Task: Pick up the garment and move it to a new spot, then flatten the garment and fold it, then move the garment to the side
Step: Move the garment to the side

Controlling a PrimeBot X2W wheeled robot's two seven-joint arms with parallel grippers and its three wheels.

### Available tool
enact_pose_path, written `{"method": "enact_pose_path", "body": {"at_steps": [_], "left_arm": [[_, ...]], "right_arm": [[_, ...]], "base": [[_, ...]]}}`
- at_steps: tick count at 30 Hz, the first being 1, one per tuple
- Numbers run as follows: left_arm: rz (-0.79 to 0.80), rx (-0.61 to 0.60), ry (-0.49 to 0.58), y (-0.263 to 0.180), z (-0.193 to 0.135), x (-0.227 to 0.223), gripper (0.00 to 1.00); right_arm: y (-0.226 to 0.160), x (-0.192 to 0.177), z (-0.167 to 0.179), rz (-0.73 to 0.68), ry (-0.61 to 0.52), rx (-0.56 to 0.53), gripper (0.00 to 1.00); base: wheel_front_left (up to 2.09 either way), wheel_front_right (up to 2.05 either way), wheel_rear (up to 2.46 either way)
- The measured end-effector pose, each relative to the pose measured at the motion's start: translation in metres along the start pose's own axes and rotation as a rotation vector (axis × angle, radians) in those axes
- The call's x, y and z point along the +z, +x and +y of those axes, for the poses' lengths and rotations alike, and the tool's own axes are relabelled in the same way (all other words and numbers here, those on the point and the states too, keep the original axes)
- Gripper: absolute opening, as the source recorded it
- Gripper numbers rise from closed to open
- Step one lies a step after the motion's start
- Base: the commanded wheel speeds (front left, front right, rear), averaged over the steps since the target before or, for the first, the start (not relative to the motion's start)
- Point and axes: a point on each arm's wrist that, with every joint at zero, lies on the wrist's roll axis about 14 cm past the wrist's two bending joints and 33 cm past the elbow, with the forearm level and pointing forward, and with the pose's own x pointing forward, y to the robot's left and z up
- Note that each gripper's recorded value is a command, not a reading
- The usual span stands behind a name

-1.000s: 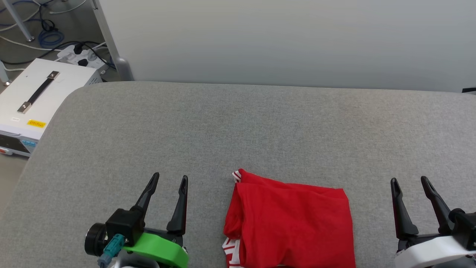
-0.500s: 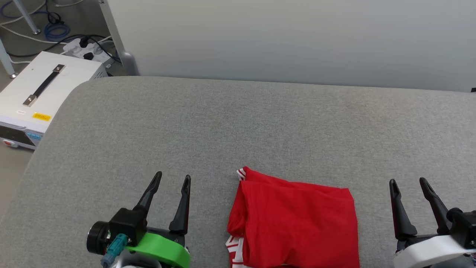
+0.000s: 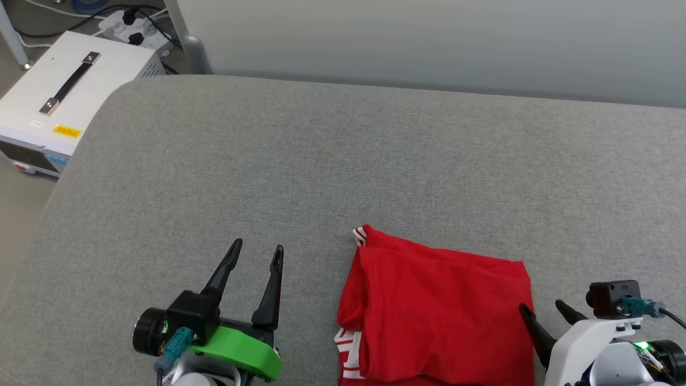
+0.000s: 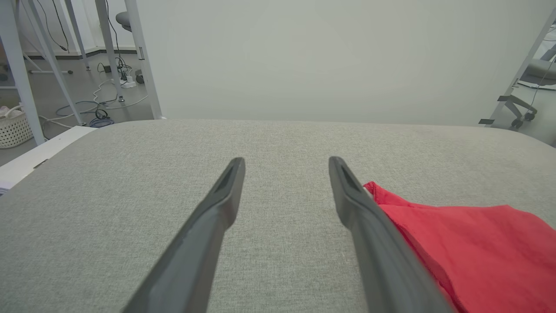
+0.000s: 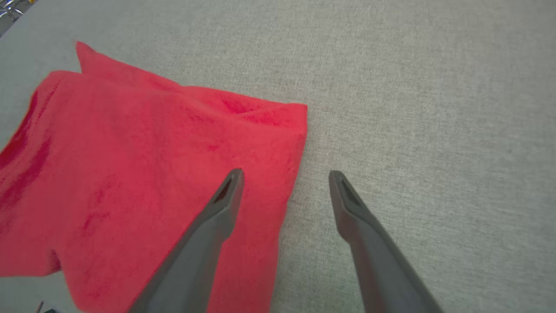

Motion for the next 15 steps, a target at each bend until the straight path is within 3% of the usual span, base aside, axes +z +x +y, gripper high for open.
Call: {"method": "enact_pose_path", "body": {"at_steps": [7, 15], "left_arm": [[0.017, 0.011, -0.002, 0.009, 0.003, -0.006, 1.0], [0.046, 0.053, 0.004, 0.006, 0.016, -0.014, 1.0]], "right_arm": [[0.018, -0.049, 0.008, 0.32, 0.082, 0.043, 1.0], [0.032, -0.064, 0.024, 0.443, 0.054, 0.109, 1.0]], "base": [[0.0, 0.0, 0.0], [0.0, 0.0, 0.0]]}}
